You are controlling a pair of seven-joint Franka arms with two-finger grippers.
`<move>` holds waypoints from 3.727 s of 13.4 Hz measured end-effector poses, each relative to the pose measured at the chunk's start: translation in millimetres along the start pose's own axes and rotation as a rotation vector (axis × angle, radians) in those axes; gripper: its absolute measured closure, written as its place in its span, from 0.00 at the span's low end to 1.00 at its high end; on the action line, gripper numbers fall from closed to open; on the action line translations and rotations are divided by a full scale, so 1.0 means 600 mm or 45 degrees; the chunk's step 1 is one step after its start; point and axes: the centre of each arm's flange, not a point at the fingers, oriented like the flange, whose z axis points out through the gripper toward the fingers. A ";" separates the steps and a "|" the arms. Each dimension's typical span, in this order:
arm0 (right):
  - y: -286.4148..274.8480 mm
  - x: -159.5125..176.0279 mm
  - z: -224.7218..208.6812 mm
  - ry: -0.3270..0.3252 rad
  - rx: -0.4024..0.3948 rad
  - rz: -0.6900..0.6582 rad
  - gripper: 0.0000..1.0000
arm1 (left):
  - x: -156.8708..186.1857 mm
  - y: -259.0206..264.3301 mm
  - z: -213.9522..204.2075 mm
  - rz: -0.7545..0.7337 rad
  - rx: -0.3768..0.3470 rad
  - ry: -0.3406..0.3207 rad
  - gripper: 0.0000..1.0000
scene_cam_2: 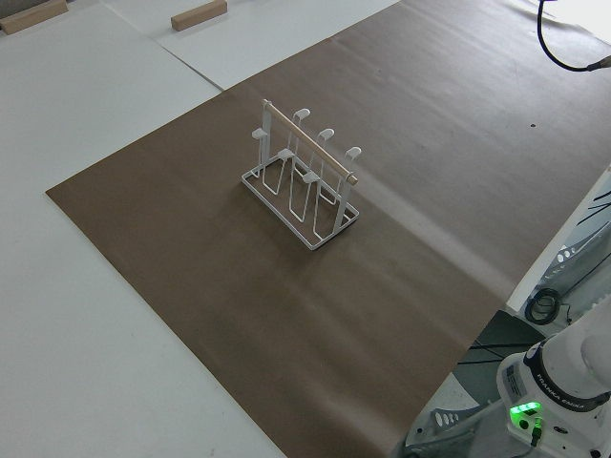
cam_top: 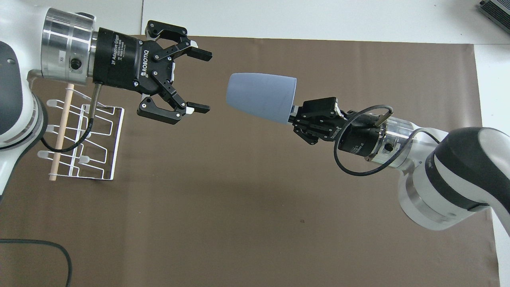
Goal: Hang cup on cup holder
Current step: 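Carry the cup toward the left gripper while the left gripper approaches, then close the left gripper around the cup body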
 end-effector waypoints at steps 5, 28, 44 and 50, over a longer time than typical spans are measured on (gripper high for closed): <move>0.000 0.001 -0.001 0.005 -0.001 0.000 0.96 | 0.024 -0.011 0.013 -0.090 -0.032 -0.028 0.00; 0.002 0.002 -0.001 0.015 -0.004 0.001 0.96 | 0.008 -0.043 0.109 -0.174 -0.119 -0.230 0.00; 0.000 0.000 0.000 0.011 -0.003 -0.001 0.96 | 0.006 -0.049 0.126 -0.119 -0.137 -0.219 0.06; -0.003 0.001 -0.003 0.014 0.003 -0.002 0.96 | 0.003 -0.052 0.124 -0.103 -0.139 -0.220 0.14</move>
